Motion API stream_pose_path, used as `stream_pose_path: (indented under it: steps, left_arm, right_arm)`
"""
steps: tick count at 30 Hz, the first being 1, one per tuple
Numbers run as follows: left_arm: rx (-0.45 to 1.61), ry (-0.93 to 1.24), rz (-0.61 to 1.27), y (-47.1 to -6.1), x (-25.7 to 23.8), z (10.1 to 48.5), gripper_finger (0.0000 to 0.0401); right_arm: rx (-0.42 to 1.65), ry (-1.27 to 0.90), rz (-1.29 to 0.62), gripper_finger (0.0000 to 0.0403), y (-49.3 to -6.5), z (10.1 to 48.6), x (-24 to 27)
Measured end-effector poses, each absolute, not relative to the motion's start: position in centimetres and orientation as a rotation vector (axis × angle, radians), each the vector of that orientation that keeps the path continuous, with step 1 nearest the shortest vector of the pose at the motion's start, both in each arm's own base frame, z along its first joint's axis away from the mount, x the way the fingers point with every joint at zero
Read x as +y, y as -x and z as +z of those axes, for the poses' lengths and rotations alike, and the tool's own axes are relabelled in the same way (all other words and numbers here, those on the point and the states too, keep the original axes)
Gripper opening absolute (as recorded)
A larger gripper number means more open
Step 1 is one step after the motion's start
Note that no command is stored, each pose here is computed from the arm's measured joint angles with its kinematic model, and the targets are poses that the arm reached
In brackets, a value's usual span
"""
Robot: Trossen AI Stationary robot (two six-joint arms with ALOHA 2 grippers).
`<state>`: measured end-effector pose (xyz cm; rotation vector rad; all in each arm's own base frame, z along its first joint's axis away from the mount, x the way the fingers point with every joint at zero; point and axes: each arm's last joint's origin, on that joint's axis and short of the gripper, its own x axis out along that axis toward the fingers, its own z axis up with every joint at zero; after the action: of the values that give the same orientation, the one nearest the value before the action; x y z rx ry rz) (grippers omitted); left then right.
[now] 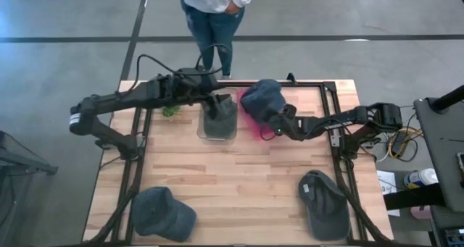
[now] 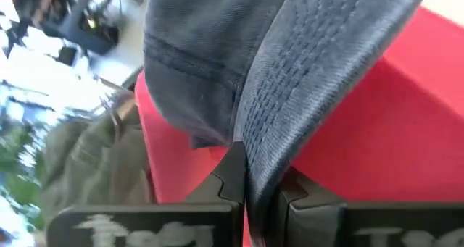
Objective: Pick & Place hat
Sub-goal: Put the middle blue cap into the red bin
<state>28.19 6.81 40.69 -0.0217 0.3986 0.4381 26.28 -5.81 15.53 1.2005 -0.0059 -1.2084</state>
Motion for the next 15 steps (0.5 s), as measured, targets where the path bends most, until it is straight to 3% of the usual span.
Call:
stream_pose_path:
  steps: [6, 15]
  left_arm:
    - [0.429, 0.028, 0.44, -29.2, 7.1, 39.7, 0.0168]
    - [0.502, 0.139, 0.37, -32.5, 8.2, 36.5, 0.0168]
  right_arm:
    - [0.179, -1.076, -1.102, 0.0023, -26.9, 16.3, -5.7]
    - [0.665, -0.829, -0.842, 0.0109, -26.6, 15.9, -4.9]
